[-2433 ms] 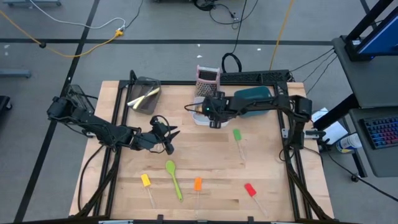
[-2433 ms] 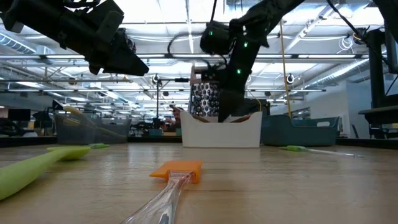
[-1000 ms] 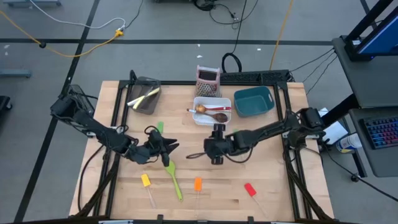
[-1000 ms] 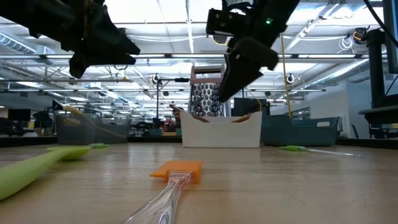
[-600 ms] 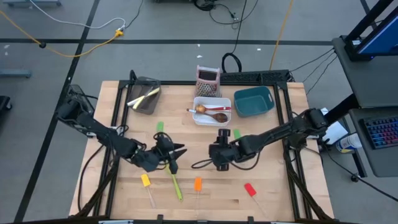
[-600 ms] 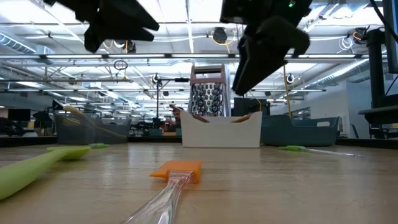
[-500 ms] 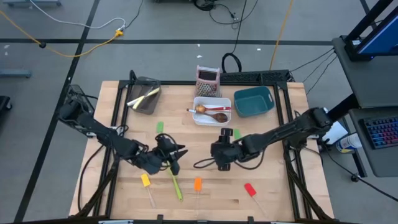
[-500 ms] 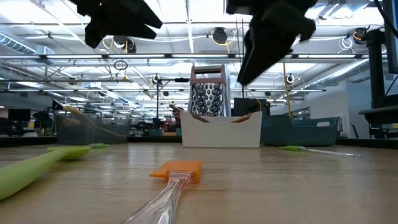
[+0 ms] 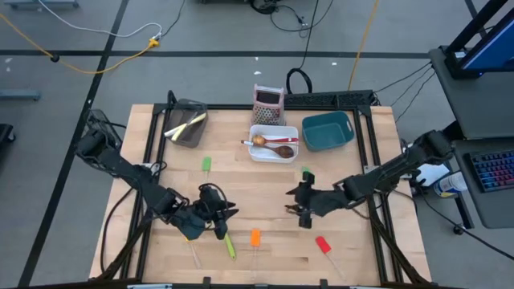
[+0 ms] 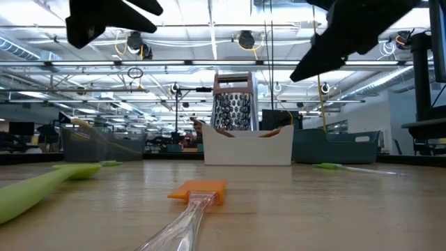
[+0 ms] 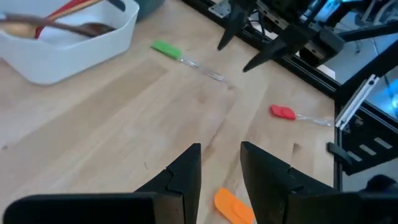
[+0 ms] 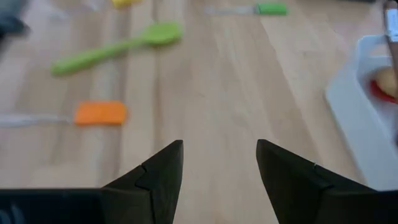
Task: Pick & Place Kitchen Items
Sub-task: Put the green spoon into the white bin
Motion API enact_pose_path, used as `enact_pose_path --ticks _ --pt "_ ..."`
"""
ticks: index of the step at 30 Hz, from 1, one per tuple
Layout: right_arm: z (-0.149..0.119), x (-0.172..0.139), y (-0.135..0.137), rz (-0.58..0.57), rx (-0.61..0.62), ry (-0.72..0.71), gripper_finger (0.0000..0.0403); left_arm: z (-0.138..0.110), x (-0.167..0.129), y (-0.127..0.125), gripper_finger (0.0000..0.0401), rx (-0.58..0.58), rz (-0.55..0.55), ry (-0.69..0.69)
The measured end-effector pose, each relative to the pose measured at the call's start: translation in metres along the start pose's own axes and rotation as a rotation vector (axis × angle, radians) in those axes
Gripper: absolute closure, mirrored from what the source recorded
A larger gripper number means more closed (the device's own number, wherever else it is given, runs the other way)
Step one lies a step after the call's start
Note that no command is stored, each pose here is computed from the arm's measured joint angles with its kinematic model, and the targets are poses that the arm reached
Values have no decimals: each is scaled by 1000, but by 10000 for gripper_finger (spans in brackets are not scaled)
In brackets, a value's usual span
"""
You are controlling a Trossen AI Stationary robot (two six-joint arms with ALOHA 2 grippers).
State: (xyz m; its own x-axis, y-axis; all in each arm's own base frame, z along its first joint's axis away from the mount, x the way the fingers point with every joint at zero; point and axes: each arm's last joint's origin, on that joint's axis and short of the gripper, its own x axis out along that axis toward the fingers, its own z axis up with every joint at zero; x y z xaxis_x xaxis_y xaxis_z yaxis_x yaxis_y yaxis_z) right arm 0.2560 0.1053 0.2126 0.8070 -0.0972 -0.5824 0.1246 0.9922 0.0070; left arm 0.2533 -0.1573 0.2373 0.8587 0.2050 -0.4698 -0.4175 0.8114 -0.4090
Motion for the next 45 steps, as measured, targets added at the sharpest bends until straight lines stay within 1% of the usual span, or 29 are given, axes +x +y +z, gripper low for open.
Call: enact_pose_path --ticks 3,5,8,11,13,17,21,24,26,29,32,36,41,45 --pt "-15 -2 -4 46 48 -103 206 -9 5 1 286 -22 24 26" --pt "-27 -2 -7 64 64 -140 206 -13 8 1 286 -38 23 51" --pt "-40 -1 -11 104 76 -176 206 -22 14 3 286 -35 42 101" --pt "-51 0 -14 134 79 -184 206 -23 15 5 286 -82 61 115" --pt "-54 0 -15 134 79 -184 206 -25 14 8 286 -97 75 148" --pt "-57 0 -16 130 59 -181 206 -27 15 8 286 -146 46 259" --pt "-56 1 -16 126 31 -191 206 -29 14 8 286 -184 41 309" --pt "-55 0 -16 126 18 -199 206 -31 14 12 286 -194 75 323" --pt "-55 0 -16 125 13 -197 206 -32 13 13 286 -221 94 342" --pt "-55 0 -16 125 12 -196 206 -34 12 16 286 -286 133 380" --pt "-56 1 -16 124 10 -192 206 -36 11 16 286 -340 138 420" --pt "-56 1 -16 123 6 -192 206 -39 13 16 286 -440 162 439" --pt "-56 1 -16 123 6 -192 206 -52 23 18 286 -592 242 507" --pt "-56 1 -16 123 6 -192 206 -70 34 22 286 -648 328 591"
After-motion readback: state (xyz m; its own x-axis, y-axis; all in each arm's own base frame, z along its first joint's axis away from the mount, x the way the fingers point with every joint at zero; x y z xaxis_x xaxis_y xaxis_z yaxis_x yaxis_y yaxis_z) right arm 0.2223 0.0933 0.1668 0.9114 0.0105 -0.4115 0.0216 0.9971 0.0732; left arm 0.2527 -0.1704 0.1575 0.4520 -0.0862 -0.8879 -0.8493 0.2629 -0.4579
